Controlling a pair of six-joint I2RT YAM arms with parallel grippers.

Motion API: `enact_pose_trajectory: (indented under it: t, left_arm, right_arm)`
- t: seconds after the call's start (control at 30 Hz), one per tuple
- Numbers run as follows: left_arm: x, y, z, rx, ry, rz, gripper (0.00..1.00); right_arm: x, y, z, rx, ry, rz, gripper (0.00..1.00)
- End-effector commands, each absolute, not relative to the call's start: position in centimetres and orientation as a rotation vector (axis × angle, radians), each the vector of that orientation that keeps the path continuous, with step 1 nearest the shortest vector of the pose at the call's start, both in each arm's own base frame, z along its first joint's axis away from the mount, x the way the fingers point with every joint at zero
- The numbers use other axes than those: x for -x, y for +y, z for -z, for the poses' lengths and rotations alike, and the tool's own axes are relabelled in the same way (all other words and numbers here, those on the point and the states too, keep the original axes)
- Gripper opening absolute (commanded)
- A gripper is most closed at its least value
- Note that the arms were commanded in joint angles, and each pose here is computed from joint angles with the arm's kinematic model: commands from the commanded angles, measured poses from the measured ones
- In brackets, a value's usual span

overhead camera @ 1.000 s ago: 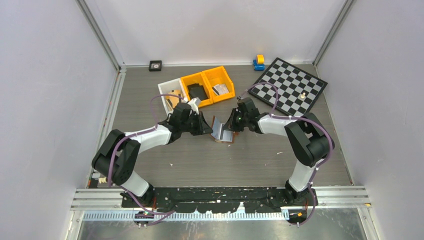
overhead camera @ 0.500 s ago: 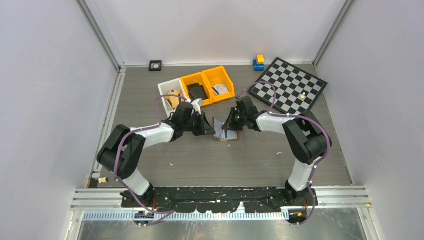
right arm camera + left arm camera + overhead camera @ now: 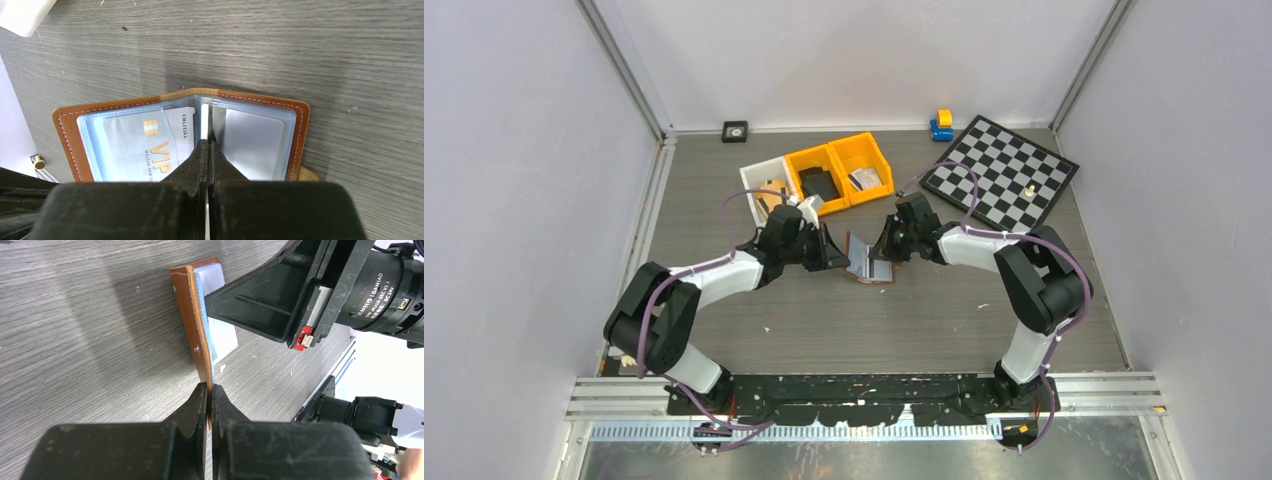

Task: Take the credit cards out of the card holder
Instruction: Remove the credit card from the card holder.

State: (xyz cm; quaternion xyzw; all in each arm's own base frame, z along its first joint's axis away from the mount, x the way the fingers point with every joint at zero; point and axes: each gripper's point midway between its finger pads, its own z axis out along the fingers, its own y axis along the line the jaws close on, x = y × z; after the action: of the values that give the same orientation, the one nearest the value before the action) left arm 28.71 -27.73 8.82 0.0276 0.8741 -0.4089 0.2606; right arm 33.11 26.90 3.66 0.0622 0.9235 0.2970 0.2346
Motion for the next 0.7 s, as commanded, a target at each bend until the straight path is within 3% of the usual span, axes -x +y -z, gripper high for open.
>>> enact_pose_trajectory:
  t: [0.0, 0.2, 0.33, 0.67]
  left_arm:
    - [-29.8, -27.3, -11.3, -0.084, 2.264, 1.088, 0.00]
    - [-29.7, -27.9, -10.9, -0.095, 2.281, 1.127, 0.01]
    - [-29.6, -28.5, -10.4, -0.102, 2.303, 1.168, 0.10]
    - [-29.7, -29.0, -9.5, -0.098, 2.331, 1.195, 0.20]
  right_arm:
    - [-32.9, 26.7, -2.8, -0.161, 2.585, -0.770, 0.00]
    - [-32.7, 27.3, -2.0, -0.154, 2.621, -0.794, 0.00]
    - [-32.5, 27.8, -1.7, -0.149, 2.637, -0.815, 0.00]
    - [-32.3, 28.2, -1.7, -0.147, 2.637, -0.838, 0.00]
